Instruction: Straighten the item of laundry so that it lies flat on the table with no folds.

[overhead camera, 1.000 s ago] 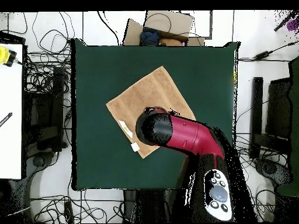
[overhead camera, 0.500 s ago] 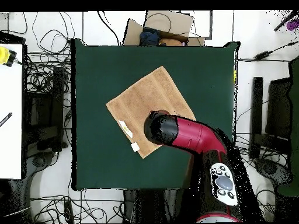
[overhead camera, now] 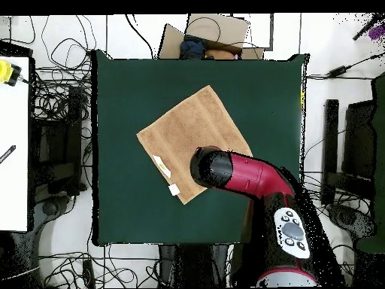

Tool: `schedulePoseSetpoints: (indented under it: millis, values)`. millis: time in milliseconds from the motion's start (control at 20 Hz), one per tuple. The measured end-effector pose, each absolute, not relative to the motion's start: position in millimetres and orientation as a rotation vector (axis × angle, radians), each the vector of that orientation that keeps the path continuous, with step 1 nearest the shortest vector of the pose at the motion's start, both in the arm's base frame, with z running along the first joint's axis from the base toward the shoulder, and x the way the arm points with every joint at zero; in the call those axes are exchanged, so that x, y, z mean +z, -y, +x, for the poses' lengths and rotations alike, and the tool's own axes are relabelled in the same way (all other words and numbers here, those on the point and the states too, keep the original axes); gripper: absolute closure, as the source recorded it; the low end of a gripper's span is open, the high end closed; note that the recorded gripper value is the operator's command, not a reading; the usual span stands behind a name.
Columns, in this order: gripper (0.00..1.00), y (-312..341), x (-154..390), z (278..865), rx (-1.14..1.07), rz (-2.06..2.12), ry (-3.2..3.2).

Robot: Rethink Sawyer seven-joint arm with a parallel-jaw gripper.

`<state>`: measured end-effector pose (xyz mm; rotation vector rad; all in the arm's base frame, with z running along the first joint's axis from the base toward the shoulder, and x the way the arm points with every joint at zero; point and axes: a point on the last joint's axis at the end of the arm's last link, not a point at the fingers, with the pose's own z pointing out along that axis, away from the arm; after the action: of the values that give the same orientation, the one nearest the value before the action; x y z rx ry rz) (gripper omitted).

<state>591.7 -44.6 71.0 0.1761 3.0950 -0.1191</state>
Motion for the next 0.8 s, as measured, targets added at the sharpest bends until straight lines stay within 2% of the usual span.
schedulePoseSetpoints:
  millis: [800]
  values:
    - [0.00, 43.7, 70.7, 589.7, -0.132, 0.146, -3.097]
